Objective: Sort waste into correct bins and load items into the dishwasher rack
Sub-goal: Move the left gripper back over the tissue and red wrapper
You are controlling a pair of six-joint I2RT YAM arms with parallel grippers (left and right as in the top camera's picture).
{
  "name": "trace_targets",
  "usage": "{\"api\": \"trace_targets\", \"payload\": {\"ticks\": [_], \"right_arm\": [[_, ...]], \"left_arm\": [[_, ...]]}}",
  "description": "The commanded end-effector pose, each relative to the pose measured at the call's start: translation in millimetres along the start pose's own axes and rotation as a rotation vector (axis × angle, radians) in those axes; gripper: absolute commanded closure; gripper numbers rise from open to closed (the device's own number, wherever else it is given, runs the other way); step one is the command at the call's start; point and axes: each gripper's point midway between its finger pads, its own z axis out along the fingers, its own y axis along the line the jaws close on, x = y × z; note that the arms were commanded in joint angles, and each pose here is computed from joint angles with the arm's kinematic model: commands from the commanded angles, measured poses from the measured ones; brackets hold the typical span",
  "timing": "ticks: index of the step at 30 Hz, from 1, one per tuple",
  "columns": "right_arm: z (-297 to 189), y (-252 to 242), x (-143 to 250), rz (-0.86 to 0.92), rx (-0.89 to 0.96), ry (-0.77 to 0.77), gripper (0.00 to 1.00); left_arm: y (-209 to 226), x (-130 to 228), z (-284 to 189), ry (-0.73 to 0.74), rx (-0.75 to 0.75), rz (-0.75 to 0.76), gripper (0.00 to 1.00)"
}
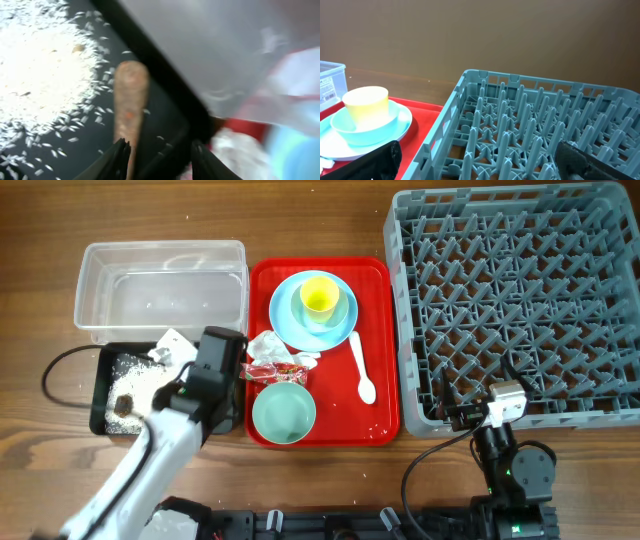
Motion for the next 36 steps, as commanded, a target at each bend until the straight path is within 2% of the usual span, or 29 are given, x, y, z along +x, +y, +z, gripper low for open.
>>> {"api": "trace_targets", "payload": {"ticks": [1,4,8,13,17,21,26,36], "right_arm": [[-0.7,1.3,-2.8,-0.010,-0.009,-0.014,0.00],[-0.7,1.3,-2.8,-0.010,-0.009,-0.014,0.00],[-0.7,1.3,-2.8,-0.010,-0.009,-0.014,0.00],[-0.7,1.3,-2.8,-0.010,-0.009,-0.014,0.00],[-0.7,1.3,-2.8,-0.010,-0.009,-0.014,0.00],[-0.7,1.3,-2.8,-0.010,-0.009,-0.014,0.00],[-0.7,1.3,-2.8,-0.010,-0.009,-0.014,0.00],[-0.7,1.3,-2.8,-0.010,-0.009,-0.014,0.00]], "left_arm": [[-31.4,5.6,-34.1,0.105,0.219,0.011,0.63],[-52.4,19.6,-52.3,0.203,0.362,0.060,0.69],[-75.7,27.9,-72.3,0.308,0.457,0.096,0.73],[-87.8,17.6,-92.1,0.366,0.403,0.185,0.73],[-77.2,27.6,-83.9,0.447,0.284,0.269,0.64],[-65.8,54.5,-59.8,0.537,0.178,0.333,0.56],[-68.0,81.6,-39.2,0.595,0.128,0.385,0.44],[-104.4,115.4,-51.5,0.588,0.251,0.454,0.61]]}}
